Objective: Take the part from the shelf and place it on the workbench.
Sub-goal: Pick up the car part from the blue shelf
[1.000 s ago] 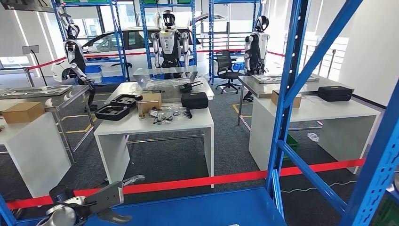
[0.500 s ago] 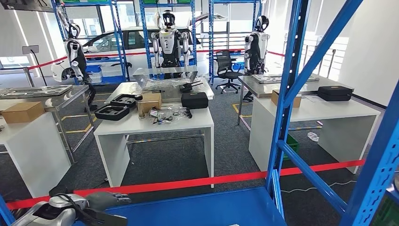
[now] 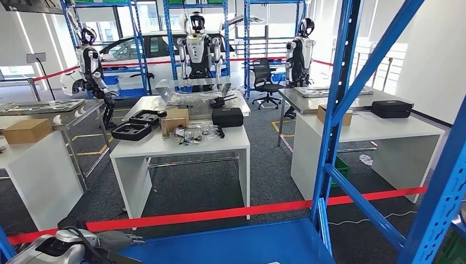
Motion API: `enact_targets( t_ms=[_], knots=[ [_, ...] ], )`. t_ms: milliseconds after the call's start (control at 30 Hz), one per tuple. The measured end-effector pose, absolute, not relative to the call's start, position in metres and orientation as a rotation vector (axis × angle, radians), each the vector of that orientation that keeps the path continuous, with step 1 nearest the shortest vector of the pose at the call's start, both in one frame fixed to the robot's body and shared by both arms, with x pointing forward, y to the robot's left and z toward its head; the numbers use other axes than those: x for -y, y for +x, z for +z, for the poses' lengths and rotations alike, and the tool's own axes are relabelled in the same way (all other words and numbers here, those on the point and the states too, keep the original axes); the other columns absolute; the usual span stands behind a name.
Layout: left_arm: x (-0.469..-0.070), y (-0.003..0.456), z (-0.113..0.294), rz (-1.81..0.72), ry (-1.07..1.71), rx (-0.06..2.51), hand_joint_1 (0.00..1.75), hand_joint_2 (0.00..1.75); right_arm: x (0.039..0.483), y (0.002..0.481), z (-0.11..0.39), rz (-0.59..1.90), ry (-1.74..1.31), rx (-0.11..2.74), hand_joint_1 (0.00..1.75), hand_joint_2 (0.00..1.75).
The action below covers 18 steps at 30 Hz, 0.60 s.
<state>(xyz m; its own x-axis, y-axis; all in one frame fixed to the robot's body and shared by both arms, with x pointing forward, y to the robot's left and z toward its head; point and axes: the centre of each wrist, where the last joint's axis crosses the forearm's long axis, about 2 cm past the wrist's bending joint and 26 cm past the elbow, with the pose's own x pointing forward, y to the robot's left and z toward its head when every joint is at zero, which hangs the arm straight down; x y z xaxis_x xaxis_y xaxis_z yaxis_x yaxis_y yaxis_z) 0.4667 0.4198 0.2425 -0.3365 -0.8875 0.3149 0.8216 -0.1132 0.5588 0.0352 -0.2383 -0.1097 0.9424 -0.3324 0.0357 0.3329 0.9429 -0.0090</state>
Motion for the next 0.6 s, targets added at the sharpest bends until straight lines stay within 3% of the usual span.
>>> enact_targets(
  t_ms=[600],
  knots=[
    [-0.430, 0.463, 0.244, -1.709, 0.062, 0.703, 0.00, 1.75, 0.238, 0.036, -0.110, -0.322, -0.013, 0.035, 0.00, 1.75]
  ],
)
